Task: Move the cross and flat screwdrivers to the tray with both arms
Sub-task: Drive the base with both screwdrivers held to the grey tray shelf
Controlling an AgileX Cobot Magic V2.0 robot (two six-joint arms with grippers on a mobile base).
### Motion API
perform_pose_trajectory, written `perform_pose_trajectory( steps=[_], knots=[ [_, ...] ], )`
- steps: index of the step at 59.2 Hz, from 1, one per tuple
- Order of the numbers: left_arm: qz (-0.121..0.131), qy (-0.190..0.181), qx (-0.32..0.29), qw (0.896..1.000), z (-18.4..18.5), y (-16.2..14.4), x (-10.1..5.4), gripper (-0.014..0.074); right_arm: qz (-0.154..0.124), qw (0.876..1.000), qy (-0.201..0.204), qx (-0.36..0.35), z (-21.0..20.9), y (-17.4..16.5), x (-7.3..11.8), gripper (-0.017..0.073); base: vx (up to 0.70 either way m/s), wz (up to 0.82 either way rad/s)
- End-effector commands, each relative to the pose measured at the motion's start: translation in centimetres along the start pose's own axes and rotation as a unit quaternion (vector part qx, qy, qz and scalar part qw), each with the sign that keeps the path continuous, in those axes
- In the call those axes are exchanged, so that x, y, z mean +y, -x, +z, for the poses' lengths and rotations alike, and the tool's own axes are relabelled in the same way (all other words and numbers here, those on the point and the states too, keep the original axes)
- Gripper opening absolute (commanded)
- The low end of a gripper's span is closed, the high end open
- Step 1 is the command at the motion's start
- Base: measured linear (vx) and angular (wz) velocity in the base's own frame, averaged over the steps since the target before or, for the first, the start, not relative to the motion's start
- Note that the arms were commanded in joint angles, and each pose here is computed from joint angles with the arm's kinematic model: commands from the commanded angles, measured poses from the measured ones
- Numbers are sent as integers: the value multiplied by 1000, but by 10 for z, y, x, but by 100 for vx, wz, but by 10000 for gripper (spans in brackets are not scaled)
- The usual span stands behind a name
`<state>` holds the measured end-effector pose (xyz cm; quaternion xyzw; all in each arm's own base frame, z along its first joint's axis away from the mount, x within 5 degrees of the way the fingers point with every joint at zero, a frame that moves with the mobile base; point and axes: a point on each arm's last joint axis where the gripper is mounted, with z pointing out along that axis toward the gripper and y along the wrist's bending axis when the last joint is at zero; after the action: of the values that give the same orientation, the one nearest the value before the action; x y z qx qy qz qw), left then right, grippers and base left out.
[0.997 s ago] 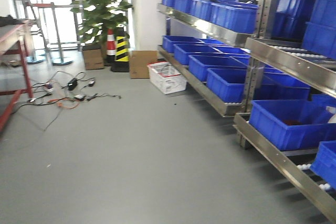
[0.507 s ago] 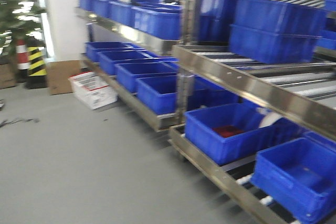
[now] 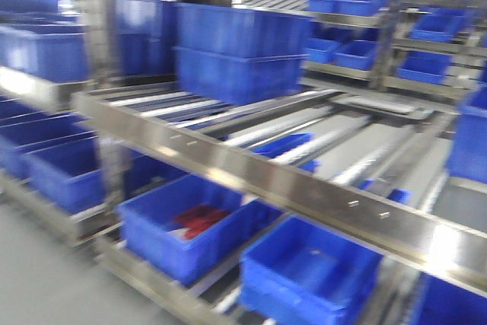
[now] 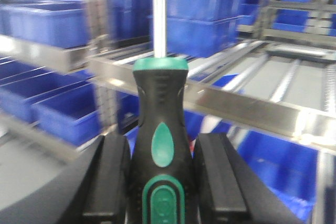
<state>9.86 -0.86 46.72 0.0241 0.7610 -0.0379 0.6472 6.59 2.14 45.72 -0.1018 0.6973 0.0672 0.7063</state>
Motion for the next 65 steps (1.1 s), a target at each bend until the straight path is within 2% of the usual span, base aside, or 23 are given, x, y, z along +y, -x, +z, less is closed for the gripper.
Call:
perform_pose_trajectory(
  steps=[1,45,65],
  knots=[
    [-4,-4,-57,998,-3,15,-1,0,3,998,-15,-54,-2,15,-3,-8,38,-67],
    [-4,-4,-57,998,-3,15,-1,0,3,998,-15,-54,-2,15,-3,-8,28,-77],
    [-5,-3,-19,1000,25,11,0,0,5,998,-14,-55,-2,15,-2,-8,7,-19]
  ],
)
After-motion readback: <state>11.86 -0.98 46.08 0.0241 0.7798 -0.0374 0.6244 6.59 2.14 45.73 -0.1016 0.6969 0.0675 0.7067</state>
